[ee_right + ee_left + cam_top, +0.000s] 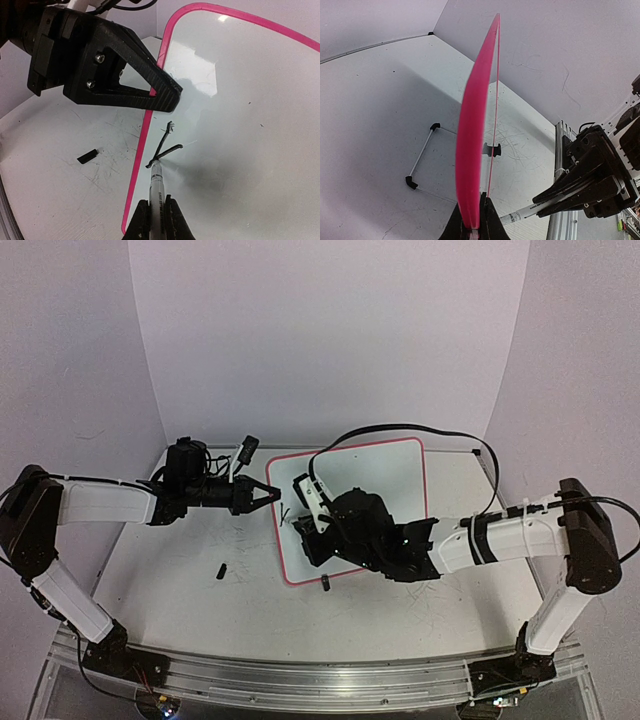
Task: Write a sentence on the whiteboard
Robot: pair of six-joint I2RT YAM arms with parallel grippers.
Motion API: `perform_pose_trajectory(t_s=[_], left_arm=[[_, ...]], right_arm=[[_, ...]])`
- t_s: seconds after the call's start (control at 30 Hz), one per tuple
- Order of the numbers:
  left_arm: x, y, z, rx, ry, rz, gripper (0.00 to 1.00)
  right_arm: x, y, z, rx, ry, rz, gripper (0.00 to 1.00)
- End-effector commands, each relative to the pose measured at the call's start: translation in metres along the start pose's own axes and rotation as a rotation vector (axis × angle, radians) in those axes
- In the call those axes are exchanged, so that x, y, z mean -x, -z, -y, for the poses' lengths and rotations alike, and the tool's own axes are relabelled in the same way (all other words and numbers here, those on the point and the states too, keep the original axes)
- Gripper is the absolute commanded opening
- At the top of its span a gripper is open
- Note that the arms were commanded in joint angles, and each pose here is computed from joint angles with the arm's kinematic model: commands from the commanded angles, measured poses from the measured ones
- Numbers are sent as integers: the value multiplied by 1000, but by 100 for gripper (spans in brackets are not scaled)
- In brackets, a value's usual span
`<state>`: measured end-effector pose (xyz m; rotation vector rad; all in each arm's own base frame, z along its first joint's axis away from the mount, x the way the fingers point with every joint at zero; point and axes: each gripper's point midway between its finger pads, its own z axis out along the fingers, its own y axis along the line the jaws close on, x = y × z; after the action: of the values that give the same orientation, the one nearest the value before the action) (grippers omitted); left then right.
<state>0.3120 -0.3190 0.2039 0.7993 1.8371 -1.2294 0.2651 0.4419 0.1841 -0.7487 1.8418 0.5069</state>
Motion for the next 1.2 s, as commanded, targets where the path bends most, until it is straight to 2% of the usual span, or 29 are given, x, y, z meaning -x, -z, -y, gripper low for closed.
perform_pose_trajectory(t_s=[0.0, 0.97, 1.07, 1.17], left_arm=[[16, 8, 2, 40, -97, 50, 0], [16, 8, 1, 45, -96, 46, 0], [16, 8, 0, 48, -94, 44, 0], [16, 8, 0, 49, -95, 45, 0]], right_arm=[[6, 0, 11, -62, -18, 17, 0], [-5, 12, 26, -118, -14, 0, 0], [3, 13, 18, -78, -13, 14, 0], [23, 29, 4, 37, -30, 82, 0]])
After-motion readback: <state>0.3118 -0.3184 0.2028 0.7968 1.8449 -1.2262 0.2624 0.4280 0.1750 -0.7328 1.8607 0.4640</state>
